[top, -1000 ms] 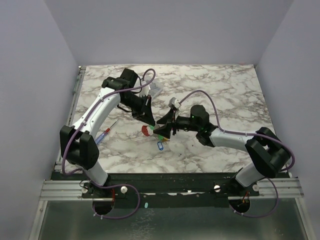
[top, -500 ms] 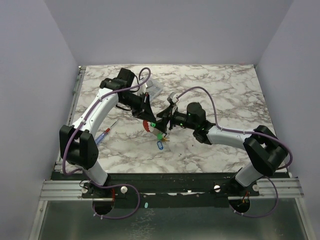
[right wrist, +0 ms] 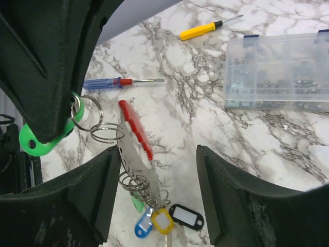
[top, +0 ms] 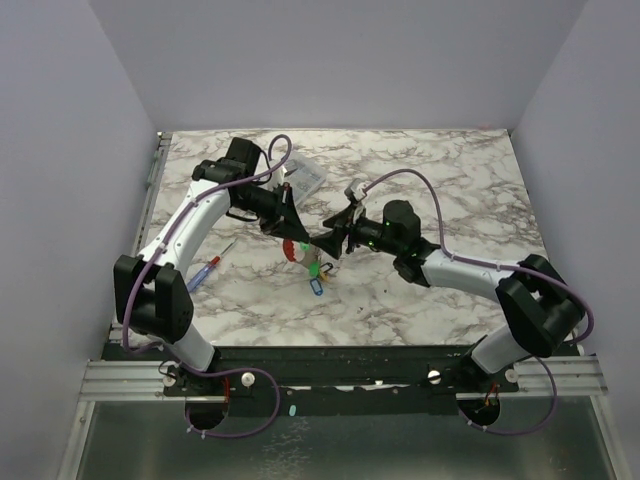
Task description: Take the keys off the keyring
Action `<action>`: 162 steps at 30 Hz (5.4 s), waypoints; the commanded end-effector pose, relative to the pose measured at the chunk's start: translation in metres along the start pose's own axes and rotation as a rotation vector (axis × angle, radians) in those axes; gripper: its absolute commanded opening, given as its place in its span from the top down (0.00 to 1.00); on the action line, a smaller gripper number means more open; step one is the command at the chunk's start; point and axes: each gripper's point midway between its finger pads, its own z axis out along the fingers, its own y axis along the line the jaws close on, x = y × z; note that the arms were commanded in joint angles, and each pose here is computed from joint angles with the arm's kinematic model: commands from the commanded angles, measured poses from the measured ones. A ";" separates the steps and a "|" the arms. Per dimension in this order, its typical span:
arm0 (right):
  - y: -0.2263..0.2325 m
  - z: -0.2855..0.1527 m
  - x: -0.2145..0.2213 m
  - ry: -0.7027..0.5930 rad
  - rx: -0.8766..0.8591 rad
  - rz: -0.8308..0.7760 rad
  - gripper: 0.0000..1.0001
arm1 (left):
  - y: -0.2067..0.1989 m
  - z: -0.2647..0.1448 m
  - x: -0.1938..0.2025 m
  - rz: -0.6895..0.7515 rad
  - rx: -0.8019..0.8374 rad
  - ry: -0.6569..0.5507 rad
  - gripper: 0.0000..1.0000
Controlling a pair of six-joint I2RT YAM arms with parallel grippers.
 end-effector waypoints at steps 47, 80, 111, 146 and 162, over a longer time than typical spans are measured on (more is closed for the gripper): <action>0.031 -0.012 -0.009 -0.326 -0.132 0.122 0.40 | 0.001 0.016 -0.010 -0.121 0.185 -0.081 1.00; 0.012 0.002 -0.011 -0.432 0.017 -0.104 0.61 | -0.004 0.016 -0.002 -0.160 0.242 -0.054 1.00; 0.025 -0.021 -0.018 -0.448 -0.008 -0.291 0.99 | 0.024 -0.014 -0.040 0.106 0.023 -0.291 1.00; 0.017 -0.032 -0.038 -0.503 0.039 -0.317 0.99 | 0.098 -0.008 -0.040 0.142 -0.265 -0.282 1.00; -0.016 -0.052 -0.049 -0.438 0.147 -0.278 1.00 | 0.201 -0.047 -0.049 0.539 -0.787 -0.243 1.00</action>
